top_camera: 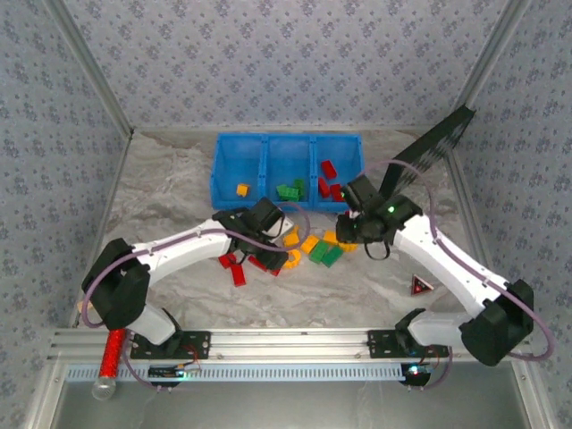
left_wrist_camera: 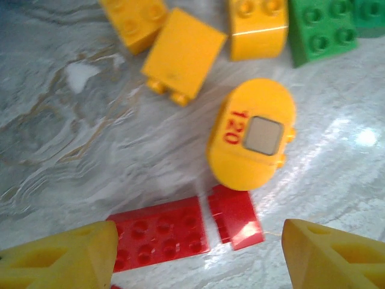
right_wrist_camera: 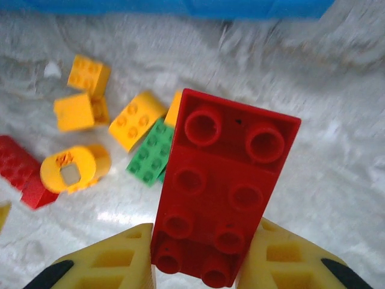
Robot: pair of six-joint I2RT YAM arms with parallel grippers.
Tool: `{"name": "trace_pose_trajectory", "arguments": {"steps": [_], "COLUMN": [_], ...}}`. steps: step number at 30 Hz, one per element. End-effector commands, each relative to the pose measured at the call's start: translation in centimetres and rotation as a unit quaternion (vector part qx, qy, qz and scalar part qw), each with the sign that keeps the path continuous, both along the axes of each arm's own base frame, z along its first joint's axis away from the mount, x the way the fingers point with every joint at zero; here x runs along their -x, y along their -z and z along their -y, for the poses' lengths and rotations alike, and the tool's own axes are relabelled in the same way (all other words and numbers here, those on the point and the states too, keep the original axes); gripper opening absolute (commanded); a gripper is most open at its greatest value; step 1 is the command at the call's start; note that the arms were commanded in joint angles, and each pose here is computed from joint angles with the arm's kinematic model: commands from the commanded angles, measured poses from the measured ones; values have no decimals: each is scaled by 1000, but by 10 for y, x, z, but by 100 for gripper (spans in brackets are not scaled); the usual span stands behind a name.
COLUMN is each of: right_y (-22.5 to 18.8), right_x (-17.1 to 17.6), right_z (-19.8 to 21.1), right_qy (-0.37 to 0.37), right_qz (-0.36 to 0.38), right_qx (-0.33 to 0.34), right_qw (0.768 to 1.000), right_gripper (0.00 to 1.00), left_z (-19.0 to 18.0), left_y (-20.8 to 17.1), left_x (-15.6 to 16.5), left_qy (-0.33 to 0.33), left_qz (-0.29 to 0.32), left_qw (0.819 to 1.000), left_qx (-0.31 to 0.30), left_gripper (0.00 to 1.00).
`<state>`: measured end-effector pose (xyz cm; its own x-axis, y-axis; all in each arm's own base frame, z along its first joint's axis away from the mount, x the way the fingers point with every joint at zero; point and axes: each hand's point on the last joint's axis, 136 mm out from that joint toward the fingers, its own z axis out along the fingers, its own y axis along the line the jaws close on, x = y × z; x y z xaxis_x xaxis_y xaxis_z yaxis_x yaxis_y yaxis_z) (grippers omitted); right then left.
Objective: Sort the legos into containers by color
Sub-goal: Place the lego in the container.
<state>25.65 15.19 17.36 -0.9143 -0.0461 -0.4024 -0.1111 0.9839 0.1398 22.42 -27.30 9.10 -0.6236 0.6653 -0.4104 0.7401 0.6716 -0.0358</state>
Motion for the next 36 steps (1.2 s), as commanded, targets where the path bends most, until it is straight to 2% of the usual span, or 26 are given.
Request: {"name": "trace_pose_trajectory", "arguments": {"steps": [1, 8, 14, 27, 36], "right_y": [-22, -16, 11, 76, 91], "right_x": [-42, -130, -171, -198, -207], "right_z": [1, -18, -31, -34, -27], "right_qy": [-62, -84, -92, -87, -77], "right_qz": [50, 87, 69, 1, -24], "right_qx": [38, 63, 58, 73, 51], "right_qw": [996, 991, 992, 994, 995], "right_gripper": [28, 29, 31, 31, 39], "left_z": [17, 29, 38, 47, 47], "left_y": [-12, 3, 15, 54, 63], "left_x": [3, 10, 11, 15, 12], "left_qy": [42, 63, 74, 74, 68], "left_qz": [26, 21, 16, -22, -23], "left_qw": [998, 997, 997, 997, 997], "left_qx": [34, 31, 29, -13, -22], "left_gripper": [74, 77, 80, 84, 84]}}
